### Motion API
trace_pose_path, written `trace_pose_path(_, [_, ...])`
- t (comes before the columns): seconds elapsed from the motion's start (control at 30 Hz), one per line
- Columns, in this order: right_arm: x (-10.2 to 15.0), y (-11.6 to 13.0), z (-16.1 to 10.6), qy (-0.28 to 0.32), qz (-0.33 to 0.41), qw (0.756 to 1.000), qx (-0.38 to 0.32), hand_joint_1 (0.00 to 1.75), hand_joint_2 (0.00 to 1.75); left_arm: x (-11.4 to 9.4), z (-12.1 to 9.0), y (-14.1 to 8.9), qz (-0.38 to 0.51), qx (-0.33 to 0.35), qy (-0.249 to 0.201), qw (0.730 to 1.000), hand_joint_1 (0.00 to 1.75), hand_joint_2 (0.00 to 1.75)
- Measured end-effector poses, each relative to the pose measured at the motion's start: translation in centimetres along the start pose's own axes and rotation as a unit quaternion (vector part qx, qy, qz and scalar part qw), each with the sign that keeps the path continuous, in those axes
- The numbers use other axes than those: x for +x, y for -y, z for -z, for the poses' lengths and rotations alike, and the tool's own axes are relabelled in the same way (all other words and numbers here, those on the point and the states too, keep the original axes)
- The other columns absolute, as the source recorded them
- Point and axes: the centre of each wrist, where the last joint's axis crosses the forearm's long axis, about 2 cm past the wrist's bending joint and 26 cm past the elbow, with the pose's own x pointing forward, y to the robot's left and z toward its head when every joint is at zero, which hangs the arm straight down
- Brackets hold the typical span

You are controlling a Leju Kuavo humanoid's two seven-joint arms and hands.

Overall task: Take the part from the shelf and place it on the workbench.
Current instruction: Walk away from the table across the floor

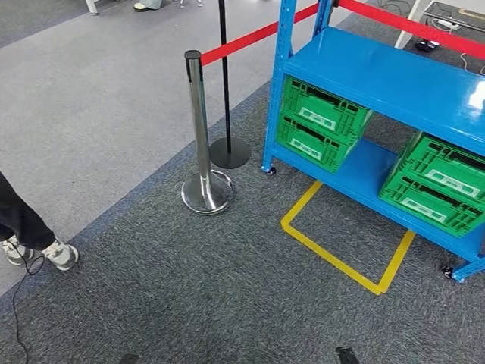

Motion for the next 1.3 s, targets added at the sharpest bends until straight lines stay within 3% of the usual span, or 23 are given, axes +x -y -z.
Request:
trace_pose_path(0.27, [-0.6,-0.6,-0.2,-0.02,-0.021,1.0,0.01,0.0,0.0,-0.9,0.2,-1.1,-0.002,0.015,-0.005,1.0,0.0,1.75])
trace_pose_path(0.57, [-1.0,-1.2,-0.3,-0.043,-0.01,0.999,0.019,0.0,0.0,-1.2,0.3,-1.8,-0.013,0.026,-0.068,0.997,0.0,1.75])
trace_pose_path(0.97, [0.5,-1.1,0.0,0.003,0.001,1.0,0.011,0.0,0.0,-0.1,0.2,-1.5,0.003,0.014,0.014,1.0,0.0,1.75])
trace_pose_path(1.13, [2.1,-1.1,0.2,0.022,0.005,1.0,0.01,0.0,0.0,-0.1,0.2,-1.4,0.006,0.004,0.009,1.0,0.0,1.75])
trace_pose_path(1.3, [1.7,-1.2,0.2,0.008,0.018,1.0,0.011,0.0,0.0,-0.2,0.2,-1.4,0.007,0.003,-0.003,1.0,0.0,1.75])
